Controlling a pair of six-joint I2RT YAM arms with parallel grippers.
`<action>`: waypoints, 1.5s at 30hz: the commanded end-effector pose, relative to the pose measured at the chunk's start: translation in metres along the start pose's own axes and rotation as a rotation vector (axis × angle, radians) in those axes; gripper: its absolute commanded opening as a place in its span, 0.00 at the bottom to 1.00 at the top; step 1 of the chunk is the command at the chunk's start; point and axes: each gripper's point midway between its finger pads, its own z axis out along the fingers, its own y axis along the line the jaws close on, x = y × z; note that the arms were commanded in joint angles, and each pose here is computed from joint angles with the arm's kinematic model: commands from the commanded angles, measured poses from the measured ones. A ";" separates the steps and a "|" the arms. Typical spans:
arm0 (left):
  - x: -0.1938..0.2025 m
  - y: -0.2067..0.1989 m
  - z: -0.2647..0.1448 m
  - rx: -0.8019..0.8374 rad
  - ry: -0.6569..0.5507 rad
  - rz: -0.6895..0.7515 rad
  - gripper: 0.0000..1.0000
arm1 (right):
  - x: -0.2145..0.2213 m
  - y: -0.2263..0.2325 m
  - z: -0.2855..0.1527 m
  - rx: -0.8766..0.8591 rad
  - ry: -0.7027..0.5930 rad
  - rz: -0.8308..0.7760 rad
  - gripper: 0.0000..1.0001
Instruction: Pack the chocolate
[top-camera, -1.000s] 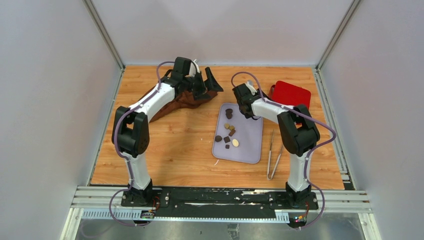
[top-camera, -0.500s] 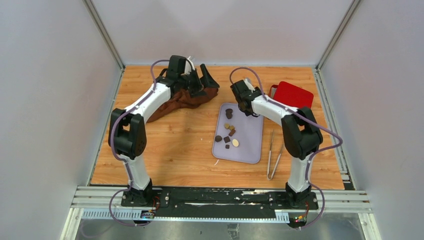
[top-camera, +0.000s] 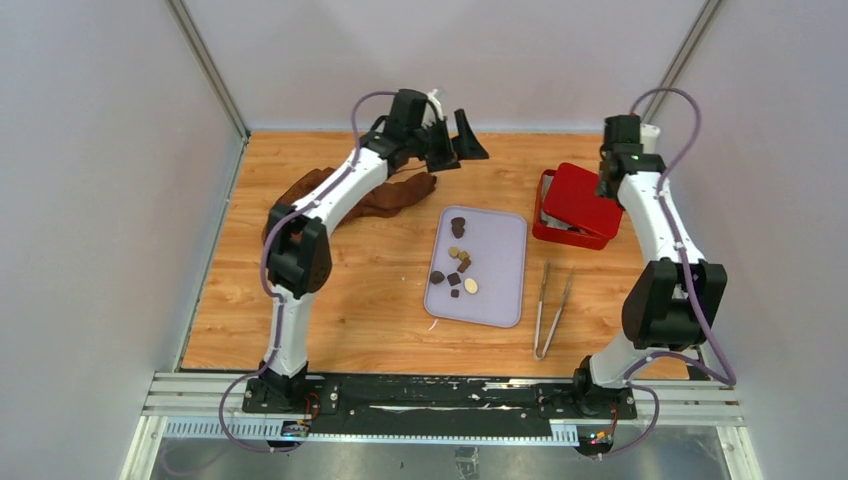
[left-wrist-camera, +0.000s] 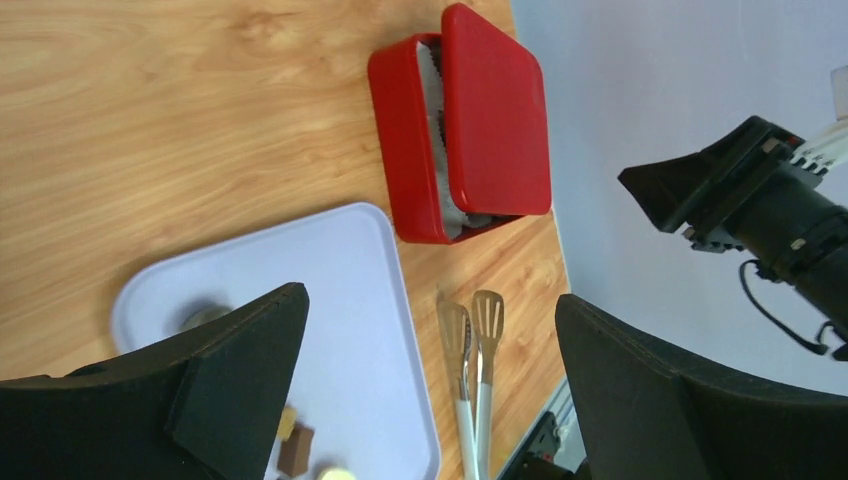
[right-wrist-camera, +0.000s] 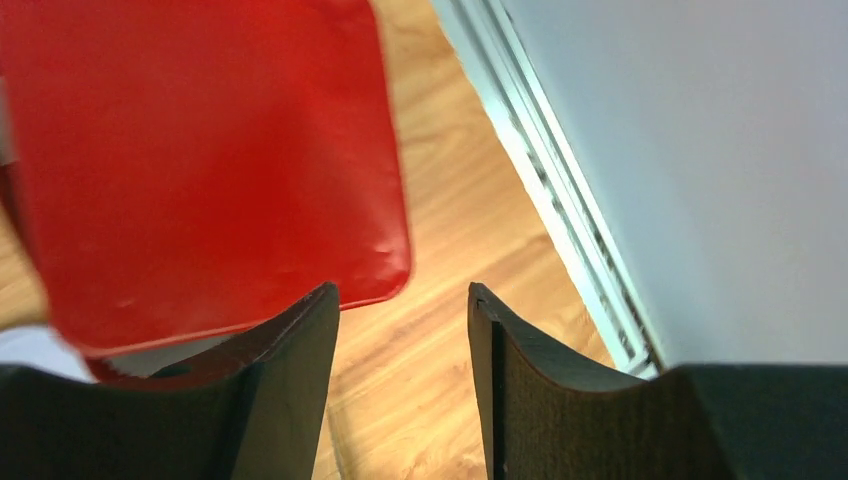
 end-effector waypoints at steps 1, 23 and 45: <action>0.031 0.002 0.049 -0.013 0.073 0.000 0.99 | 0.046 -0.031 0.016 -0.017 0.235 0.270 0.54; 0.081 -0.040 0.178 0.219 0.015 -0.123 0.98 | 0.051 -0.026 0.095 -0.431 0.359 0.659 0.70; 0.086 -0.023 0.215 0.211 -0.074 -0.236 0.96 | 0.019 0.002 0.132 -0.601 0.338 0.647 0.70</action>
